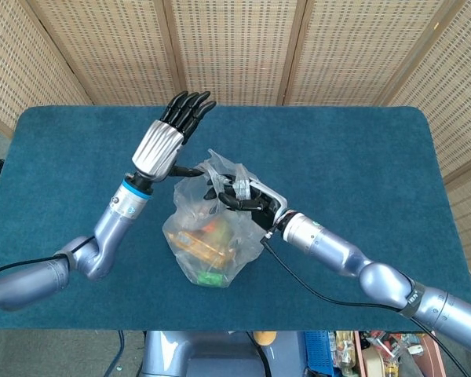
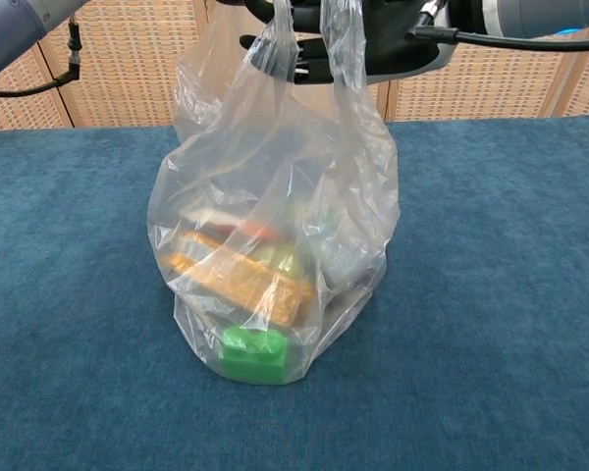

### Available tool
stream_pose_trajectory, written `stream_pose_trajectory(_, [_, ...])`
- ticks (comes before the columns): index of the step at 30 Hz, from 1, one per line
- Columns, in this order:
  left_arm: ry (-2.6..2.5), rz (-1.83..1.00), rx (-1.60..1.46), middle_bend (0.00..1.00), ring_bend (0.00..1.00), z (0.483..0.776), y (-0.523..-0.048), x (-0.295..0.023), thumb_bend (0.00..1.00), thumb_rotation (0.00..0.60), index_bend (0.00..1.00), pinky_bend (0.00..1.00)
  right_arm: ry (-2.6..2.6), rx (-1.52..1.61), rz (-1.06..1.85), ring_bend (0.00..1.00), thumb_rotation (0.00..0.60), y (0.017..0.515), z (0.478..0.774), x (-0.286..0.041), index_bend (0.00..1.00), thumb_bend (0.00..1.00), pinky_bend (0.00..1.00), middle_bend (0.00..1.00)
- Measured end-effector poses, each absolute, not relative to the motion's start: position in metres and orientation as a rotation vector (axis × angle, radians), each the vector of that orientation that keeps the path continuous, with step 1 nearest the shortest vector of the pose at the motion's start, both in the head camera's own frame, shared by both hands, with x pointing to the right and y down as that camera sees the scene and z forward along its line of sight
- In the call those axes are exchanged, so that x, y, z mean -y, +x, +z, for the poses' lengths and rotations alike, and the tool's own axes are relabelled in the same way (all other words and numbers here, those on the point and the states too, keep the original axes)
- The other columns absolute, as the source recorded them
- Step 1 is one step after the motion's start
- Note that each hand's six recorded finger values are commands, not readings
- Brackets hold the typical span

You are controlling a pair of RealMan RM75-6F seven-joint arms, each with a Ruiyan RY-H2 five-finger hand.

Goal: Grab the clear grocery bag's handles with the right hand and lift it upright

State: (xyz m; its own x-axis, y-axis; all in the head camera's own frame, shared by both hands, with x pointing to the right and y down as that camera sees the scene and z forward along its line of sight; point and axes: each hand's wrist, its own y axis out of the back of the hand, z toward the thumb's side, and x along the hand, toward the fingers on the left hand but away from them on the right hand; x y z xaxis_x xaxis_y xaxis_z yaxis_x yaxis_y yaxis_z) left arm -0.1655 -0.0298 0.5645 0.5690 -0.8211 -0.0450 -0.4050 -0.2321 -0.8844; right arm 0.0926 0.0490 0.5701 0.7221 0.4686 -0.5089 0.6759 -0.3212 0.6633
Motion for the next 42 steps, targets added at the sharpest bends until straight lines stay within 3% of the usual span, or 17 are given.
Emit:
stream_pose_trajectory(23, [-1.88,-0.7,-0.921,0.0,0.0,0.554,-0.251,0.031,0.08,0.55,0.0,0.0,1.965,-0.931,-0.281,0.29,0.6,0.092,0.564,-0.042,0.37,0.54,0.41,0.47])
stream_pose_trajectory(42, [-1.85,-0.85,-1.006,0.0,0.0,0.541,-0.336,0.01,0.08,0.597,0.0,0.0,1.967,-0.961,-0.306,0.27,0.6,0.086,0.542,-0.027,0.35,0.49,0.41,0.47])
